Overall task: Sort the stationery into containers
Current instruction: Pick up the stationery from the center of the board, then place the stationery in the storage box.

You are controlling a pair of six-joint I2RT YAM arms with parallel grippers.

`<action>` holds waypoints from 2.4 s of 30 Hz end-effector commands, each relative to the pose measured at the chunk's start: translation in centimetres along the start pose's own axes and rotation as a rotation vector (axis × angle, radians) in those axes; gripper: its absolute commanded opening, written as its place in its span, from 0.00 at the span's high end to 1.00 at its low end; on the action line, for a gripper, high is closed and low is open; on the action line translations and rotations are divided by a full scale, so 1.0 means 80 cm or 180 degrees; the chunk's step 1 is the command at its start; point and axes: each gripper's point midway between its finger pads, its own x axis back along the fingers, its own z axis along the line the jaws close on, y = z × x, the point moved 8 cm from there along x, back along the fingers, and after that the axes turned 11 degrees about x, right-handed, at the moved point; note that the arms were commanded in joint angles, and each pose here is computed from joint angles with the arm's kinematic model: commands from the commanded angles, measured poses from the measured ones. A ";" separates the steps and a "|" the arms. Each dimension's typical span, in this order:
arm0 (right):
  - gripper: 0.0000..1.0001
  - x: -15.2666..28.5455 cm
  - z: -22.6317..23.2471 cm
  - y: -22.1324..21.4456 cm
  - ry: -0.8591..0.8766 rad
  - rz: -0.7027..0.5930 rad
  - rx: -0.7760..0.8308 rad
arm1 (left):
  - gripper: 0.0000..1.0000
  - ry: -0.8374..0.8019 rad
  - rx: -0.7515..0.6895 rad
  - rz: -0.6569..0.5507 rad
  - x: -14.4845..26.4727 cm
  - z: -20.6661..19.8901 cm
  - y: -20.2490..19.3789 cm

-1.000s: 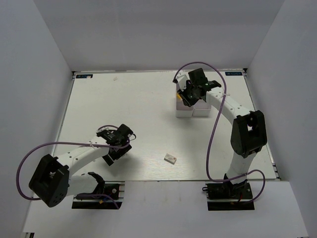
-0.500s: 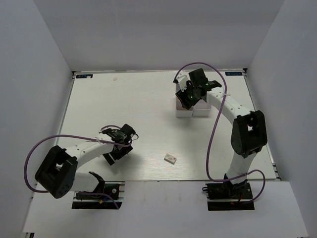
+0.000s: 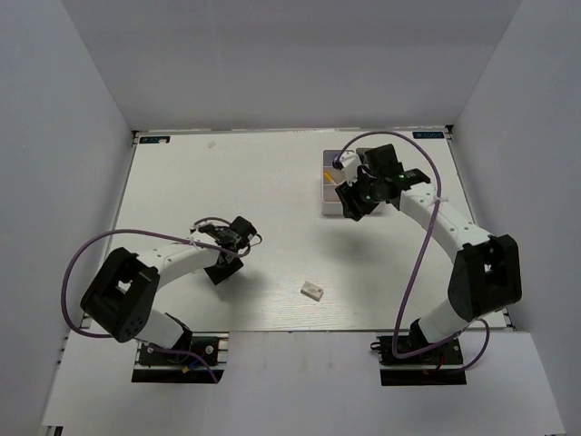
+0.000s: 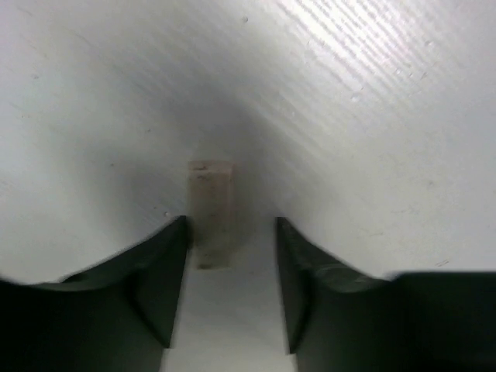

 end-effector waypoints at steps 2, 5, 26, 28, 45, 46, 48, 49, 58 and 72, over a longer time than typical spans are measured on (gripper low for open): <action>0.45 0.011 0.007 -0.010 0.0037 -0.0113 -0.0124 | 0.51 0.0103 -0.0086 -0.0187 -0.015 0.005 0.008; 0.45 0.013 0.010 -0.018 0.0049 -0.0108 -0.0181 | 0.64 0.0080 -0.0111 -0.0140 -0.025 0.012 0.000; 0.66 0.031 0.042 -0.087 0.0441 -0.0147 -0.0511 | 0.95 -0.4077 -0.1540 -0.0111 0.166 -0.255 0.044; 1.00 0.032 0.042 -0.093 0.0430 -0.0147 -0.0569 | 0.95 -0.4319 -0.1613 -0.0178 0.174 -0.288 0.043; 1.00 0.042 0.038 -0.112 0.0296 -0.0242 -0.0808 | 0.86 -0.4957 -0.1947 0.0420 0.156 -0.397 0.011; 1.00 0.042 0.037 -0.116 0.0291 -0.0228 -0.0835 | 0.84 -0.4981 -0.1944 0.0401 0.159 -0.399 0.013; 1.00 0.042 0.037 -0.115 0.0297 -0.0243 -0.0845 | 0.82 -0.4844 -0.1993 0.0487 0.140 -0.399 0.005; 1.00 0.042 0.035 -0.116 0.0292 -0.0253 -0.0844 | 0.80 -0.4872 -0.1989 0.0465 0.144 -0.401 0.007; 1.00 0.042 0.032 -0.117 0.0321 -0.0266 -0.0901 | 0.76 -0.4560 -0.2093 0.0619 0.110 -0.394 -0.008; 0.96 0.042 0.029 -0.120 0.0339 -0.0262 -0.0938 | 0.56 -0.4336 -0.2139 0.0596 0.093 -0.403 -0.010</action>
